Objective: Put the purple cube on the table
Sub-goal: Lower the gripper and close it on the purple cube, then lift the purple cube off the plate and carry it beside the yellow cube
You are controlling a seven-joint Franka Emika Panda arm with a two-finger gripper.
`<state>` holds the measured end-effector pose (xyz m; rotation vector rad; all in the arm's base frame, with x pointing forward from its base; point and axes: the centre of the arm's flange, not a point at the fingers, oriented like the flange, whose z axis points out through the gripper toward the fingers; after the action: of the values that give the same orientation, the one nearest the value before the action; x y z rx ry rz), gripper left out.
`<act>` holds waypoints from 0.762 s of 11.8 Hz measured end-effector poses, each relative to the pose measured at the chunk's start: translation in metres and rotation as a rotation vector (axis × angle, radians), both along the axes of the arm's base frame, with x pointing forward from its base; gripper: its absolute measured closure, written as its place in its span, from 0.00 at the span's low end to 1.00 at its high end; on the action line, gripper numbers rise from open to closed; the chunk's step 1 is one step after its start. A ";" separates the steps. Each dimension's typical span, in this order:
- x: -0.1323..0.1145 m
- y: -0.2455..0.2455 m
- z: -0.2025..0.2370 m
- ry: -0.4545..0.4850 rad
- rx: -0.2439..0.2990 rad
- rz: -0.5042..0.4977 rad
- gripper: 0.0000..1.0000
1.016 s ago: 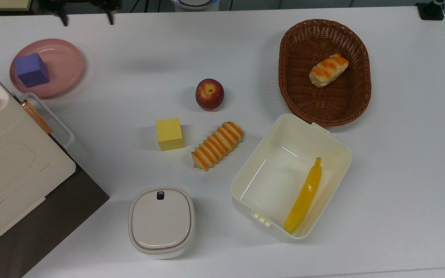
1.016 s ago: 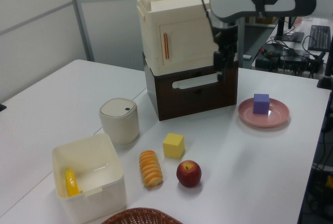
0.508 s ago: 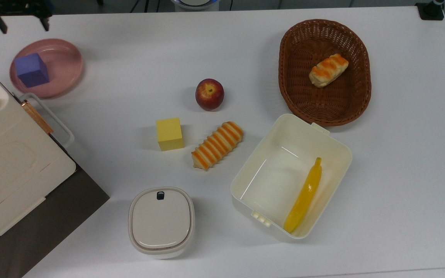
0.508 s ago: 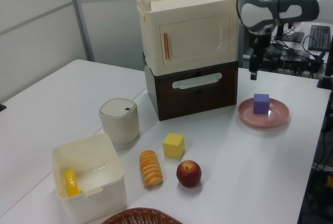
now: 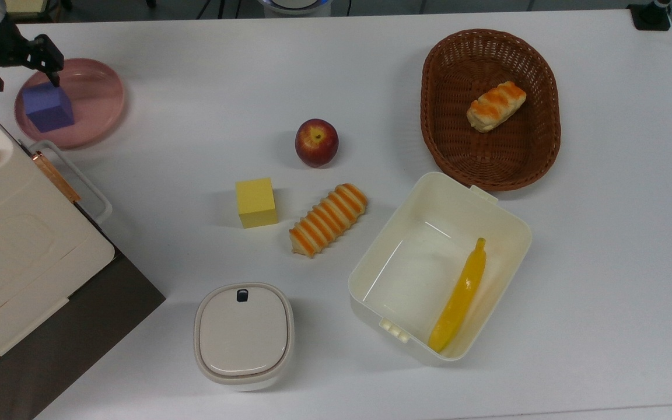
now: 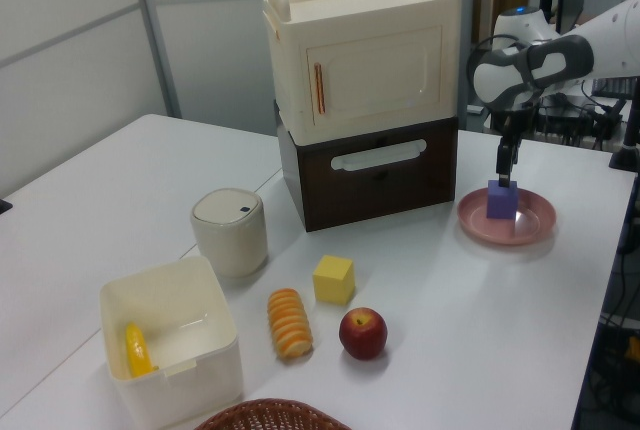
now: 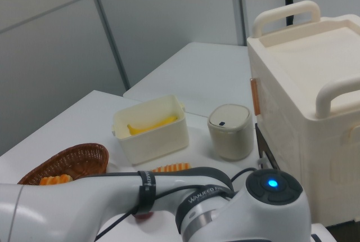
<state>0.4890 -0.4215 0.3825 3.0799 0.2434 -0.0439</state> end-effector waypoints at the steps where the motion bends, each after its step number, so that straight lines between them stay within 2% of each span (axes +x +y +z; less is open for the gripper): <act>1: 0.001 0.000 -0.008 0.009 0.009 0.004 0.00; 5: 0.008 0.006 -0.042 0.040 0.043 0.023 0.00; 6: 0.009 0.006 -0.046 0.040 0.043 0.024 0.04; 7: 0.010 0.006 -0.047 0.040 0.043 0.024 0.14; 8: 0.010 0.005 -0.047 0.039 0.042 0.025 0.32; 9: 0.012 0.004 -0.042 0.032 0.036 0.025 0.38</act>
<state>0.5007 -0.4174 0.3400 3.1137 0.2870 -0.0883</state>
